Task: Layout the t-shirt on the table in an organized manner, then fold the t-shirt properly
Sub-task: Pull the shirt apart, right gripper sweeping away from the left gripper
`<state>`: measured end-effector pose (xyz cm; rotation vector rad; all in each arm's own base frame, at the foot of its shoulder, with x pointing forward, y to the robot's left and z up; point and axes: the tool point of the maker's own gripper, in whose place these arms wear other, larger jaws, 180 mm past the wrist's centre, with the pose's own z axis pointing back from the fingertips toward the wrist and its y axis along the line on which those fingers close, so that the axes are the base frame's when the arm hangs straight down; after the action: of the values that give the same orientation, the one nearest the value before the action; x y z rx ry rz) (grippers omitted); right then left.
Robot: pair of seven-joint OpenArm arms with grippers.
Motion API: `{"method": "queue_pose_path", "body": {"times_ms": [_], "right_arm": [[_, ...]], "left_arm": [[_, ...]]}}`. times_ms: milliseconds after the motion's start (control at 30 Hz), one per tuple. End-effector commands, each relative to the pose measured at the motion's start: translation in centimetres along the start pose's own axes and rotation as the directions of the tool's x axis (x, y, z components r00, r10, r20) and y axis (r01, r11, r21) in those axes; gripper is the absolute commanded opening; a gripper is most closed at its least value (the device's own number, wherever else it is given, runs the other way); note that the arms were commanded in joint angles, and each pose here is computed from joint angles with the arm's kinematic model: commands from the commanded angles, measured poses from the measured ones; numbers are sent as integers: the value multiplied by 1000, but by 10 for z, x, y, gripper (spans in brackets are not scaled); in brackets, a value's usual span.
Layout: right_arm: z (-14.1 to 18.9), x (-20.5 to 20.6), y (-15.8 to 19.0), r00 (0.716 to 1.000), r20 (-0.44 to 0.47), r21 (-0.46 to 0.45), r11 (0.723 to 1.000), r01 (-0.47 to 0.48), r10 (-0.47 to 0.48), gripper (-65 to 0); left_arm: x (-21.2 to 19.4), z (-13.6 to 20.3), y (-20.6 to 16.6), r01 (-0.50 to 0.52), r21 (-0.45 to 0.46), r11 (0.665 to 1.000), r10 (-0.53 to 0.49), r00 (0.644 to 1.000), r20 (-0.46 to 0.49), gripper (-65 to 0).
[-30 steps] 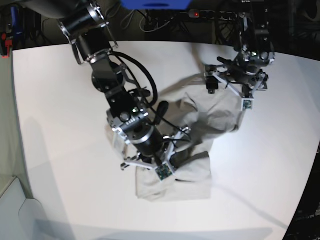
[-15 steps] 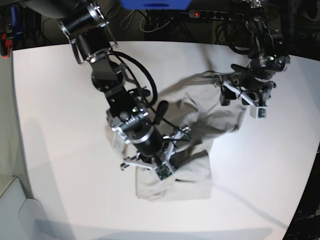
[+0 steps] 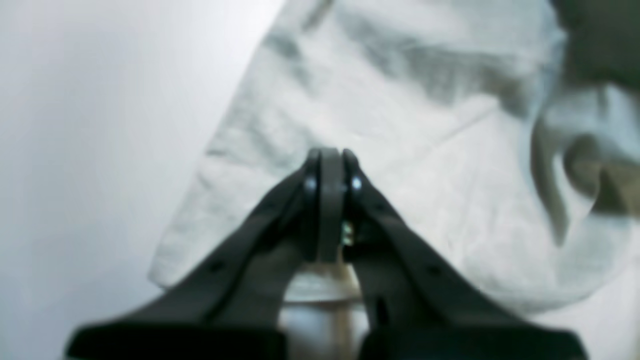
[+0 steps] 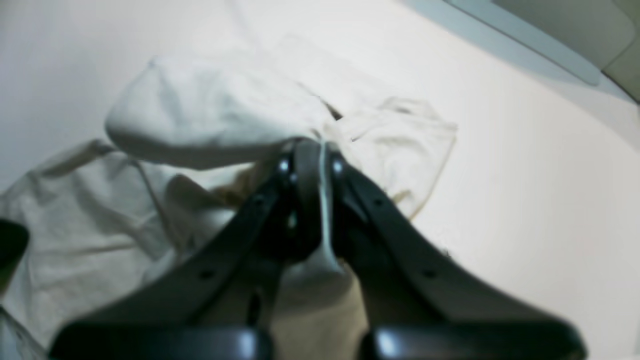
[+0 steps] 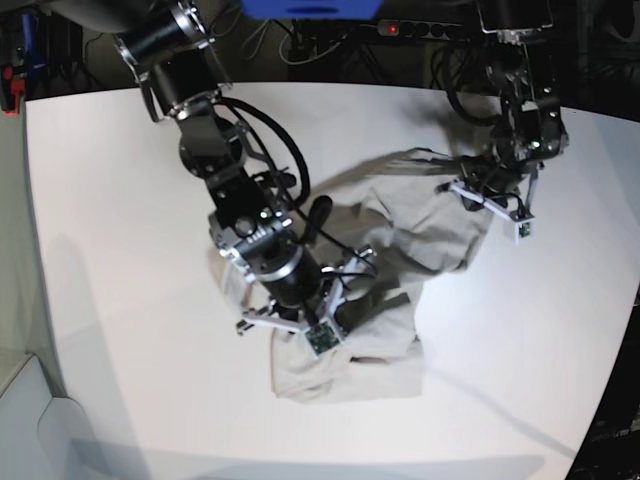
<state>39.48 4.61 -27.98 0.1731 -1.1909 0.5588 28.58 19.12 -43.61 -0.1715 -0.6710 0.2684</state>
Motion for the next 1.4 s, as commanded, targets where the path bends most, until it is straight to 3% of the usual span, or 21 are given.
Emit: {"method": "queue_pose_path", "body": {"times_ms": [0, 200, 433, 500, 867, 1067, 1267, 1367], "right_arm": [[3, 28, -4, 996, 86, -12, 1000, 0, 1, -643], [5, 29, -7, 996, 89, -19, 1000, -10, 11, -627], [5, 15, -12, 1000, 20, -27, 999, -21, 22, -383], [5, 14, -12, 1000, 19, -26, 999, -21, 21, -348], [7, 18, -40, 1000, 28, -85, 996, -3, 6, -352], [7, 20, -56, 999, 31, -120, 993, 12, -9, -357], [11, 18, -74, 999, 32, -159, 987, 38, -33, -449], [19, 22, -67, 998, 52, -148, 988, 38, -31, -473]], "left_arm": [[-13, -1, 12, 19, 43, 999, -17, 998, -57, -649], [-25, -3, 24, 81, 100, 992, -72, 994, -87, -649], [-53, 9, 52, 123, 152, 981, -100, 984, -150, -649], [-58, 13, 63, 136, 167, 977, -108, 980, -168, -649], [-66, 38, 118, 235, 247, 940, -185, 960, -210, -649], [-57, 55, 153, 187, 331, 925, -137, 976, -169, -649], [-54, 69, 172, 159, 379, 911, -110, 983, -149, -649], [-51, 72, 177, 147, 394, 907, -99, 985, -139, -649]]}}
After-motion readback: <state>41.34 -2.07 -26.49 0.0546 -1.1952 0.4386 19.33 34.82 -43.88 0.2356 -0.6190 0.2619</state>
